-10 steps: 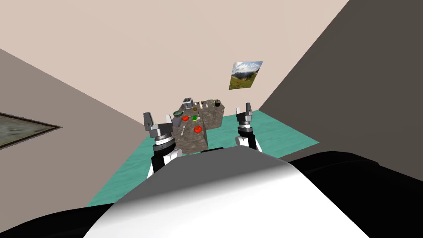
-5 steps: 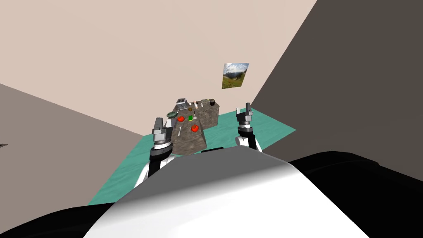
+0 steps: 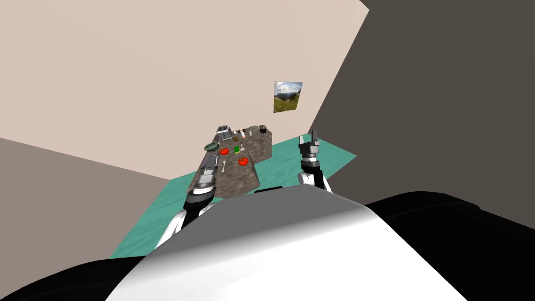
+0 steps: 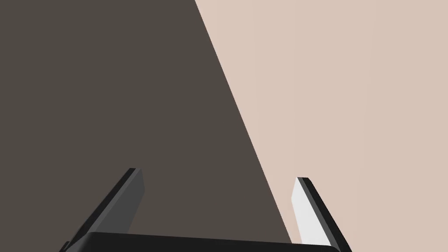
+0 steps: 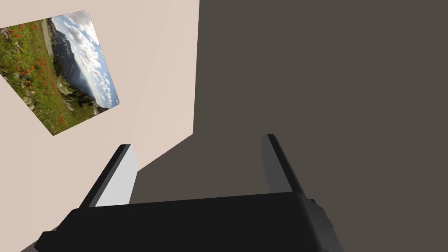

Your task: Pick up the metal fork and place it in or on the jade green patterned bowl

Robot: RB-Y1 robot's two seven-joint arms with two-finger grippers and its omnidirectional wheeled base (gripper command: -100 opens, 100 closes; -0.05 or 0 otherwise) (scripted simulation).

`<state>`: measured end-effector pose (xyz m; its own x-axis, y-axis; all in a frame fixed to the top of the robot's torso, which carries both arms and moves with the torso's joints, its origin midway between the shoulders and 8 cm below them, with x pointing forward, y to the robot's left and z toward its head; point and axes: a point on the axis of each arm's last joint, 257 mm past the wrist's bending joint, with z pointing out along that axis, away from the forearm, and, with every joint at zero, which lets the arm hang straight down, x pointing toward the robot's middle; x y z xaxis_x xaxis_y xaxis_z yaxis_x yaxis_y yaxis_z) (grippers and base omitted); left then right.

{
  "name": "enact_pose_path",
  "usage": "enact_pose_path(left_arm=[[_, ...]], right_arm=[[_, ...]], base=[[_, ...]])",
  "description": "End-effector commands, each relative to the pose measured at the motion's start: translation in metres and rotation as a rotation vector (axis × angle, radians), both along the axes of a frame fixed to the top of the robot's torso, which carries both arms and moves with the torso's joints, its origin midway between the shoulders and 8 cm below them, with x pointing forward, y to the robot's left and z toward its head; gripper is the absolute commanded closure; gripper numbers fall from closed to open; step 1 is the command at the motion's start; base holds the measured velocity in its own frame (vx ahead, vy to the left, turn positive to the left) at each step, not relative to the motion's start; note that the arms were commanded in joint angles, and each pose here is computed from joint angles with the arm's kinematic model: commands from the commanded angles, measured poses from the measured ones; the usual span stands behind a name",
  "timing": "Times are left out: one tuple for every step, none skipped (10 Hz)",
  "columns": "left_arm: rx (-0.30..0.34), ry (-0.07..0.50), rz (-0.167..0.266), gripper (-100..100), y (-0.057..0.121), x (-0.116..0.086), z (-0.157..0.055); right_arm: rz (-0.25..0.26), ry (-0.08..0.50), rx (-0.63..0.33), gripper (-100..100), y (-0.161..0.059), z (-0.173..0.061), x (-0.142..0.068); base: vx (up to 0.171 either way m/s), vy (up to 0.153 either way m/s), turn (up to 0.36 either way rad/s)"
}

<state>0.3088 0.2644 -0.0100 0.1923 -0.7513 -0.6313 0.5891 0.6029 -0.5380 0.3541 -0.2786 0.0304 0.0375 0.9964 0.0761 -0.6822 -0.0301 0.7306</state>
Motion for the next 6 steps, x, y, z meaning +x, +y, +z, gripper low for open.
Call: enact_pose_path(left_arm=[[0.148,0.017,0.023,-100,0.0,-0.005,-0.015],[0.175,0.018,0.027,-100,-0.003,-0.005,-0.017],[0.276,0.031,0.037,-100,-0.002,-0.01,-0.03],[0.291,0.033,0.037,-100,-0.004,-0.01,-0.032],[0.398,0.048,0.043,-100,-0.003,-0.015,-0.047],[0.409,0.049,0.042,-100,-0.005,-0.015,-0.048]], right_arm=[[0.0,0.0,0.0,0,0.0,0.0,0.0],[0.0,0.0,0.0,0,0.0,0.0,0.0],[0.0,0.0,0.0,0,0.0,0.0,0.0],[0.0,0.0,0.0,0,0.0,0.0,0.0],[0.0,0.0,0.0,0,0.0,0.0,0.0],[0.0,0.0,0.0,0,0.0,0.0,0.0]], base=[[-0.101,0.011,-0.385],[-0.088,0.021,-0.146],[-0.093,0.013,-0.225],[-0.071,0.003,-0.126],[-0.067,-0.004,-0.233],[-0.054,0.004,-0.159]])
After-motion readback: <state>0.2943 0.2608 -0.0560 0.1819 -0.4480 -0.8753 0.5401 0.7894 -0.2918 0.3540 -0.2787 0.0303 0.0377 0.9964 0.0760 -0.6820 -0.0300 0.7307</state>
